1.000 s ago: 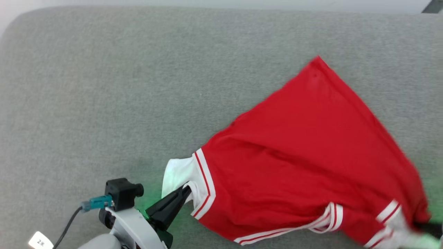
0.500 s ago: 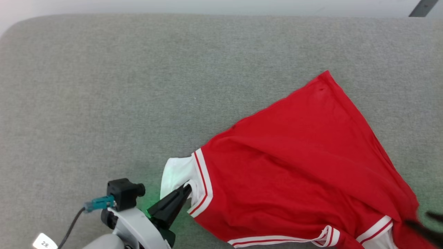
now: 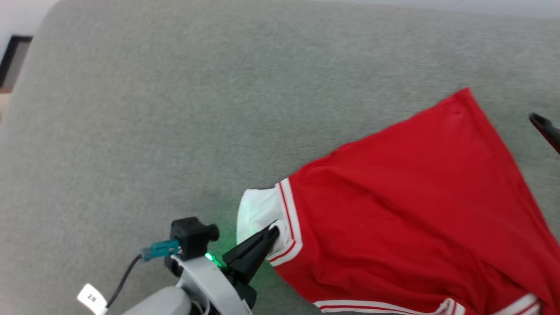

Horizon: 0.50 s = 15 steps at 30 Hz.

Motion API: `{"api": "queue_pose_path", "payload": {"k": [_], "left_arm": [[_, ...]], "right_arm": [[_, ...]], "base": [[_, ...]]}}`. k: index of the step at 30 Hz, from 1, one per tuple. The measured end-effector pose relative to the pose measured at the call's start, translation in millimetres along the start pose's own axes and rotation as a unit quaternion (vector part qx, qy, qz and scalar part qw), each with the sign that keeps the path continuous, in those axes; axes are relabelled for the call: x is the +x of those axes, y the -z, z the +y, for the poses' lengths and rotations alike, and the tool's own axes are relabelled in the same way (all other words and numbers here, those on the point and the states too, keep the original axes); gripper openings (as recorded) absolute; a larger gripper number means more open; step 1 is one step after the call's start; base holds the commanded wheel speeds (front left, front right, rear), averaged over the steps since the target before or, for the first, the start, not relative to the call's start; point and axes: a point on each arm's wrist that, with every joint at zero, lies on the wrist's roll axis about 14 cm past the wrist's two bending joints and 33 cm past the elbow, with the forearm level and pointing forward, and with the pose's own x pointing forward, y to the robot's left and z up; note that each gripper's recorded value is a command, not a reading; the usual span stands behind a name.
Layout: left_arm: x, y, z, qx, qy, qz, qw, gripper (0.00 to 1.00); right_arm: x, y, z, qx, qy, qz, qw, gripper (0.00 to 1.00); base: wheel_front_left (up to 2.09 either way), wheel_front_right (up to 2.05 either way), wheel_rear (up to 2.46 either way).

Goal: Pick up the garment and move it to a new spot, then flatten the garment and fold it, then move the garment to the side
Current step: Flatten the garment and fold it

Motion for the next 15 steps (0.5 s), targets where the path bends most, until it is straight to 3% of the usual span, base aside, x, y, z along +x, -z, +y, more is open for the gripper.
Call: {"api": "queue_pose_path", "payload": {"k": [8,15], "left_arm": [[2.5,2.3,4.9,-0.017,-0.017,-0.007,1.0,0.0],[-3.3,7.2,17.5,-0.029,-0.047,-0.008,0.998,0.0]], "right_arm": [[82.3,29.2,14.8,-0.028,-0.032,0.107,0.993,1.0],[116.0,56.6,36.4,-0.017,-0.075,0.186,0.98,1.0]], "base": [[0.0,0.0,0.0],[0.0,0.0,0.0]]}}
